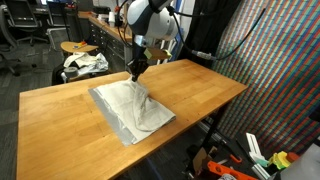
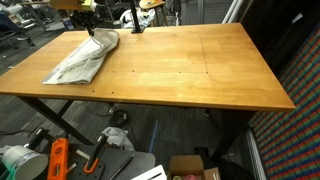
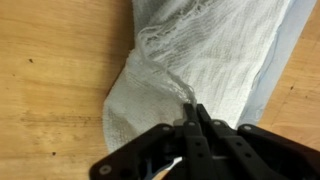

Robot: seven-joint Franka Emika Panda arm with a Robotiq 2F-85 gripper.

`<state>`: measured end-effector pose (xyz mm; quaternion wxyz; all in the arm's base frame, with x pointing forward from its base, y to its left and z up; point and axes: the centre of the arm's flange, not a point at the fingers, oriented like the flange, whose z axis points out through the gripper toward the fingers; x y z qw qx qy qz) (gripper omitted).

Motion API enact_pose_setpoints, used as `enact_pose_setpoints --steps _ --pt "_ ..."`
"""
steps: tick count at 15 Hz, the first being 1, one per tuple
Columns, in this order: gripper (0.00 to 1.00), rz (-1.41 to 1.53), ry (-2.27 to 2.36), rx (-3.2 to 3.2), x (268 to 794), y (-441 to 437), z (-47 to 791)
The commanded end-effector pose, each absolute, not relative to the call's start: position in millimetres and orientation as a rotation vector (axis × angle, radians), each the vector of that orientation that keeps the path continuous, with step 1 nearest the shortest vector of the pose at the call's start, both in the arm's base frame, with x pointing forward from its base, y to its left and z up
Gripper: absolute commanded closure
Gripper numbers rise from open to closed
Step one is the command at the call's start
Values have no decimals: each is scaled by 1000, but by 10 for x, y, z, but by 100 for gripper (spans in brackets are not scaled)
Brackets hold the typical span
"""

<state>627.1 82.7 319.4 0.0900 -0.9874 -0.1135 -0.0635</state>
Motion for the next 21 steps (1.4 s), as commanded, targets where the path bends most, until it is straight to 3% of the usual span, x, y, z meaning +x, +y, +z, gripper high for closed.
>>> enact_pose_setpoints --steps 1,21 --pt "98 -286 -320 -2964 6236 1218 3359" --pt "99 -366 -4 -3051 6696 2477 3264"
